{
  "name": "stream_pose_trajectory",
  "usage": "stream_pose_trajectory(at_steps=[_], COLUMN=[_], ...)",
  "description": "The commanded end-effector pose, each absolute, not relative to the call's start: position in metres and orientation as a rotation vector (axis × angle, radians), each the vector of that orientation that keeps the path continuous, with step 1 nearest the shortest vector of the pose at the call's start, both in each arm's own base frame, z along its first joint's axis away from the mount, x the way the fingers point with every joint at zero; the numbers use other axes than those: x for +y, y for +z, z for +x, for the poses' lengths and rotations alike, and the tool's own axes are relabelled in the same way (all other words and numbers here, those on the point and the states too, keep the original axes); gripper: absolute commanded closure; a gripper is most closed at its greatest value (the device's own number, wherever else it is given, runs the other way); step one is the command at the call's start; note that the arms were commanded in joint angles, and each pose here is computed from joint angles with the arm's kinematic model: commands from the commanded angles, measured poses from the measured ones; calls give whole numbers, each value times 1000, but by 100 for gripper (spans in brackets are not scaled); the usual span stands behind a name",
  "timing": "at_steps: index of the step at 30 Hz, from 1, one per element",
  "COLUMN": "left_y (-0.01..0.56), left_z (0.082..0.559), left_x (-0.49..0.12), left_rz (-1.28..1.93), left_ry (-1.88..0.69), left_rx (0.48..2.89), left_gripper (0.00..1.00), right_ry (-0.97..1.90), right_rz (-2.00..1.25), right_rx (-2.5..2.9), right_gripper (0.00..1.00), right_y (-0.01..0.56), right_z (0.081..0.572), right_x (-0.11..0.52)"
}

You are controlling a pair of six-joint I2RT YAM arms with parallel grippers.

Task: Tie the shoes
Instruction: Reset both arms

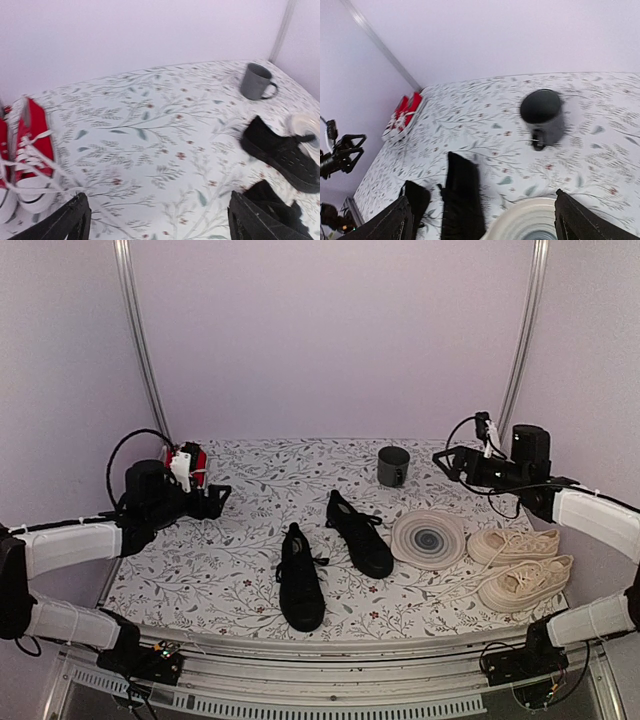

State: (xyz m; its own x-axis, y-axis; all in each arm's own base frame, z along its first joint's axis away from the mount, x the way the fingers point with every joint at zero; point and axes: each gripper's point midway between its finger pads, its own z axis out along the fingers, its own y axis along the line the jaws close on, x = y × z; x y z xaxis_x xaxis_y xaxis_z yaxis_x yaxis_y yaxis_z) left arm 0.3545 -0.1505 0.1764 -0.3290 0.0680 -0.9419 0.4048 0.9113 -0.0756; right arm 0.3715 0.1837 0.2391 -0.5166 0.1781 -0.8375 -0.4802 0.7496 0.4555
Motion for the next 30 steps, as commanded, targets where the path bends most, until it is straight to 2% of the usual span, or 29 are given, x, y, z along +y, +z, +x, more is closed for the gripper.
stream_pose_trajectory(at_steps=[1, 5, 10, 20, 30], left_y=[166, 166, 178, 163, 157], left_z=[381, 380, 362, 336, 335], left_x=[-70, -20, 15, 22, 19], left_rz=[53, -110, -227, -225, -196], left_ry=[-176, 23, 196, 213, 207], left_rx=[1968, 1934, 1804, 1693, 1694], left_gripper=[4, 4, 4, 4, 4], right_ry=[699, 505, 338, 161, 116], right_rz=[87, 252, 328, 337, 281], right_rx=[1916, 1854, 1880, 1920, 1822], right_gripper=[1, 1, 1, 1, 1], right_y=[232, 225, 193, 152, 167], right_z=[366, 348, 340, 345, 340], right_x=[96, 40, 14, -6, -10])
